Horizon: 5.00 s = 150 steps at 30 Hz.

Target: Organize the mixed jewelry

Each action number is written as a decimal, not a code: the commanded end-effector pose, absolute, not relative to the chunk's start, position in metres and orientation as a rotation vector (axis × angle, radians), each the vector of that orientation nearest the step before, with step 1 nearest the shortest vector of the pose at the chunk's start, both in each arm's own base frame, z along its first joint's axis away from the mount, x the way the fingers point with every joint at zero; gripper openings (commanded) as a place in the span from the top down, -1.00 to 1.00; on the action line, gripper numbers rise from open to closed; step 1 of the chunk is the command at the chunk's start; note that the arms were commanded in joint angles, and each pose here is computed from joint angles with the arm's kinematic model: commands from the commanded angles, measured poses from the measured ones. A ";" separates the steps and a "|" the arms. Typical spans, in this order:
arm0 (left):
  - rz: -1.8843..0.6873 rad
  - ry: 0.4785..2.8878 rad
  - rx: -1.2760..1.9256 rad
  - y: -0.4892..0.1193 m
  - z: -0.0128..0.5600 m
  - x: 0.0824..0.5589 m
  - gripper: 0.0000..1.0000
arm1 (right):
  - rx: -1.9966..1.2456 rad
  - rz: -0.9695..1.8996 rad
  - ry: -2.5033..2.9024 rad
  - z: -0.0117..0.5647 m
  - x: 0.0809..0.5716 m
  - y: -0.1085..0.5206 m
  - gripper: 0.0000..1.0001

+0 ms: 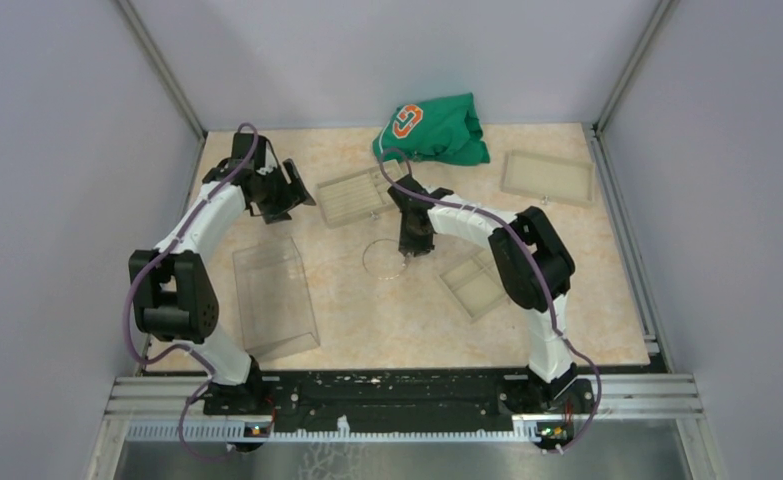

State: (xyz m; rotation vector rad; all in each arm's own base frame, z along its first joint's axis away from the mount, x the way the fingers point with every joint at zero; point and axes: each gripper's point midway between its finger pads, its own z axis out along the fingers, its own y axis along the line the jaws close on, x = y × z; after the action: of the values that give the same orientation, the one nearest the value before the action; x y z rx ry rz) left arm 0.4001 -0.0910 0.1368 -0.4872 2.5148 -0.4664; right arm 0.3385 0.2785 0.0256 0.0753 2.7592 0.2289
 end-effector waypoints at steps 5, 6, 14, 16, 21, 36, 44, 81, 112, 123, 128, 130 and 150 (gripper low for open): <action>-0.511 2.498 -0.493 -0.094 0.138 0.408 -0.53 | 0.058 0.198 2.730 0.026 0.351 0.284 0.50; -0.512 2.499 -0.493 -0.094 0.138 0.408 -0.53 | 0.055 0.198 2.733 0.026 0.351 0.284 0.55; -0.534 2.485 -0.501 -0.097 0.142 0.411 -0.53 | 0.052 0.225 2.675 0.063 0.359 0.280 1.00; -0.531 2.476 -0.501 -0.096 0.145 0.413 -0.53 | 0.076 0.253 2.649 0.080 0.366 0.272 1.00; -0.526 2.467 -0.500 -0.096 0.146 0.417 -0.53 | 0.144 0.368 2.601 0.117 0.380 0.244 1.00; -0.550 2.440 -0.500 -0.099 0.154 0.426 -0.53 | 0.405 0.232 2.409 0.196 0.414 0.101 1.00; -0.561 2.433 -0.499 -0.100 0.157 0.426 -0.53 | 0.580 0.118 2.336 0.197 0.435 0.024 1.00; -0.492 2.421 -0.578 -0.088 0.163 0.404 -0.54 | 0.883 -0.130 2.325 0.108 0.556 -0.128 1.00; -0.343 2.416 -0.446 -0.097 0.166 0.395 -0.65 | 0.526 0.197 2.294 0.157 0.531 -0.005 -0.10; 0.064 2.439 -0.495 -0.040 0.174 0.333 -0.75 | 0.362 0.367 2.352 0.163 0.451 0.089 -0.11; 0.091 2.515 -0.639 -0.021 0.166 0.287 -0.88 | 0.314 0.389 2.379 0.160 0.436 0.109 -0.12; 0.098 2.539 -0.715 -0.018 0.161 0.269 -0.92 | 0.300 0.399 2.389 0.158 0.435 0.116 -0.12; -0.640 2.521 -0.856 -0.055 0.114 0.241 -0.97 | 0.188 0.474 2.433 0.152 0.437 0.151 -0.18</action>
State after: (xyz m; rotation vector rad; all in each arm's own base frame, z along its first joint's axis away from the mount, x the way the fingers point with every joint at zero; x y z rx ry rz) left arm 0.2187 -0.0172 0.1028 -0.9857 2.5687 -0.2908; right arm 0.4217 0.1369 0.1234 0.2471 2.5091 0.4223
